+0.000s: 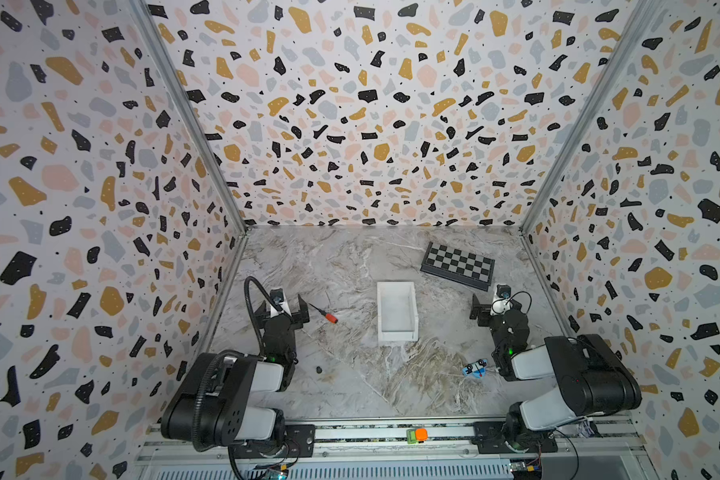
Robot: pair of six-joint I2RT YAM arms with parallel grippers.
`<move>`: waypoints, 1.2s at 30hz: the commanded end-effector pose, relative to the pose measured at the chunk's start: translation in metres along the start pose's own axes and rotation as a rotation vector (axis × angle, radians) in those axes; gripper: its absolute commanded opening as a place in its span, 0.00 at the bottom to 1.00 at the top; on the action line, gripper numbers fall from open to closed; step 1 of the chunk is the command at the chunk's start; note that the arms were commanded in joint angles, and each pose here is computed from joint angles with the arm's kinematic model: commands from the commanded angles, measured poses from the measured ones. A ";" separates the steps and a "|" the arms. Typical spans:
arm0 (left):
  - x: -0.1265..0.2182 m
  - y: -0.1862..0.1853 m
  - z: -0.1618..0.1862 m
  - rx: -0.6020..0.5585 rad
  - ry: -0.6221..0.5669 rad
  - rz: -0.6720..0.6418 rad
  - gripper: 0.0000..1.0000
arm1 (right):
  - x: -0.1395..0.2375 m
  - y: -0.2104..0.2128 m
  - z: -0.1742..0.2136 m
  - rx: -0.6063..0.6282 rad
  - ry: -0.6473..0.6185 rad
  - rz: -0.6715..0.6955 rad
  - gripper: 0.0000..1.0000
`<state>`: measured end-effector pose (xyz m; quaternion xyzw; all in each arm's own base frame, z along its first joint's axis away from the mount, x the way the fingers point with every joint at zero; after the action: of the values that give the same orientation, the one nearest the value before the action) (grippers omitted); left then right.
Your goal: Put the screwdriver in the bin
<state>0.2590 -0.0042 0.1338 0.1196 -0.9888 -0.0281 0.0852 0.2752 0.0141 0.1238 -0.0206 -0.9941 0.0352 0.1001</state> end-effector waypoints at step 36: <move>0.001 0.012 -0.010 0.073 -0.073 -0.083 1.00 | 0.000 0.000 -0.012 0.002 -0.052 -0.007 0.99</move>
<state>0.2546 0.0028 0.1258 0.1458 -0.9832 -0.0221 0.1075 0.2753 0.0146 0.1238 -0.0147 -0.9943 0.0344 0.1000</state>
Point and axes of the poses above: each gripper's point midway between its finger pads, its own x axis back along the fingers, its own y axis along the line the jaws close on, z = x × y, the point moved 9 cm from there along x, back along the fingers
